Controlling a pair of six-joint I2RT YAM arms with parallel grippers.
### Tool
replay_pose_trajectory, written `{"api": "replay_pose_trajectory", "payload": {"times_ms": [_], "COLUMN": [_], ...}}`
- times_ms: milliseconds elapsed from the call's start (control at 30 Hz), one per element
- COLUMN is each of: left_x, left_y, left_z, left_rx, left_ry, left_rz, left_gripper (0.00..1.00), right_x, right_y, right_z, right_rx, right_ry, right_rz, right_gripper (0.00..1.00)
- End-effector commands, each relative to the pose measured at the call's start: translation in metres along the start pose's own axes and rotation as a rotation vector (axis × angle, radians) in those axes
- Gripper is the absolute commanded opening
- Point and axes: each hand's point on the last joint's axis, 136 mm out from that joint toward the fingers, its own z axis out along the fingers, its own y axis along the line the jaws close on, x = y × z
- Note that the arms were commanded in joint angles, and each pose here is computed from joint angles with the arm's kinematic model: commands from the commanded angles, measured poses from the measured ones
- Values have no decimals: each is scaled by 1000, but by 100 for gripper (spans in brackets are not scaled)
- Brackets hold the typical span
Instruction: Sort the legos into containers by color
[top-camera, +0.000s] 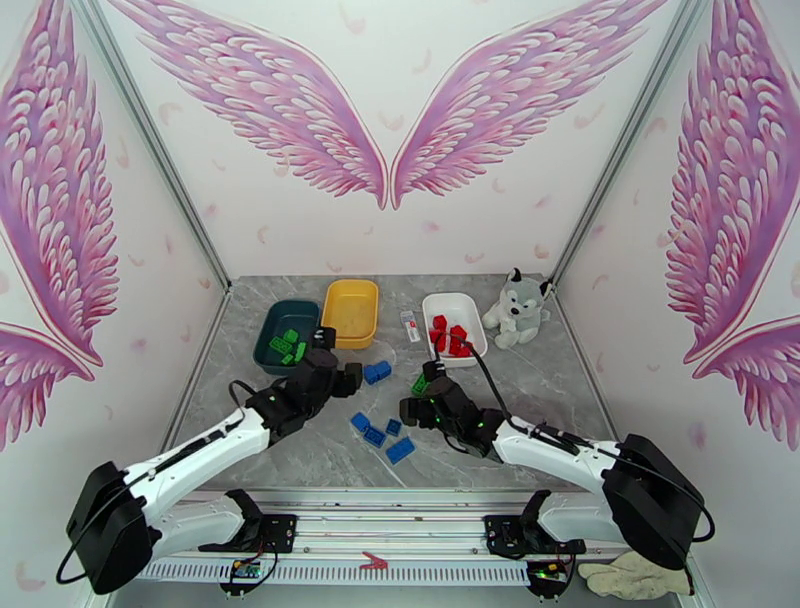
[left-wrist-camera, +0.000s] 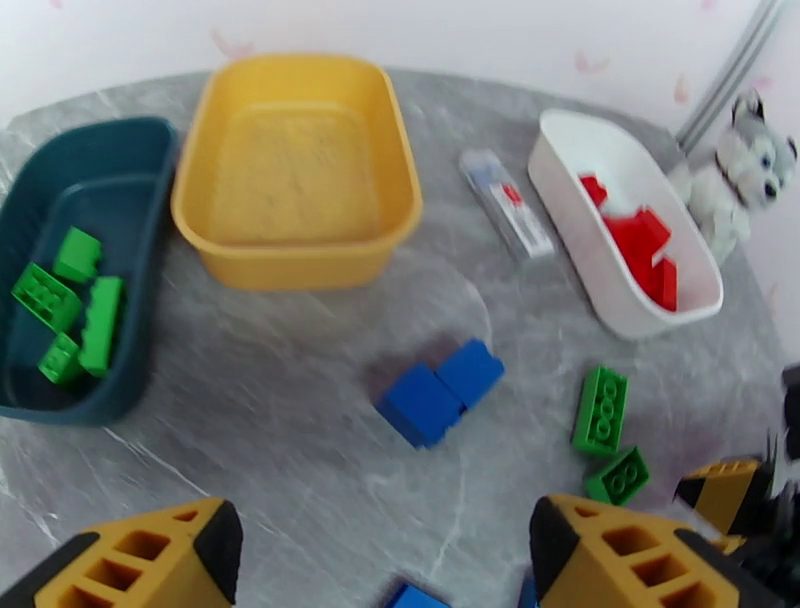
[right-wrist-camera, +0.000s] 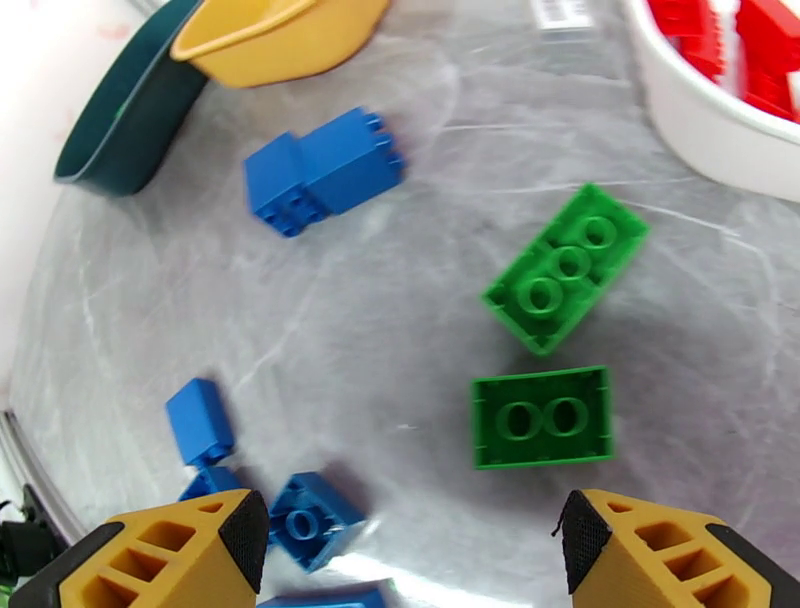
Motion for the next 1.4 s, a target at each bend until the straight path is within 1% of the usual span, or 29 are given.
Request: {"api": "replay_pose_trajectory", "payload": {"times_ms": [0,100,267,400,567,667,867,1000,1233,1367], "left_x": [16,36,64,80,101,111,116,120,114,111], "left_y": [-36,-68,-96,-106,-117,-120,-124,-128,-131,-136], "left_z": [15,29,44,48,62,74,92,105,122,128], "left_rx": [71,150,254,327,354,351,323,298,234,228], "left_ry": [1,38,105,129,182,210,231,255,268,275], "left_rz": [30,123,213,256,336,361,398,430,478,502], "left_gripper": [83,84,82,81,78,78,77,72,69,66], "right_x": [10,13,16,15,16,18,22,23,22,20], "right_y": [-32,-44,-67,-77,-80,-80,-80,-80,-81,-83], "right_z": [-3,-10,-32,-50,-65,-68,-71,-73,-82,-88], "right_rx": [98,111,149,150,133,129,116,106,93,98], "right_ry": [15,10,-33,-77,-99,-96,-91,-93,-116,-136], "right_rz": [61,92,142,171,188,192,203,211,211,211], "right_gripper": [84,85,92,96,97,96,95,95,95,97]}}
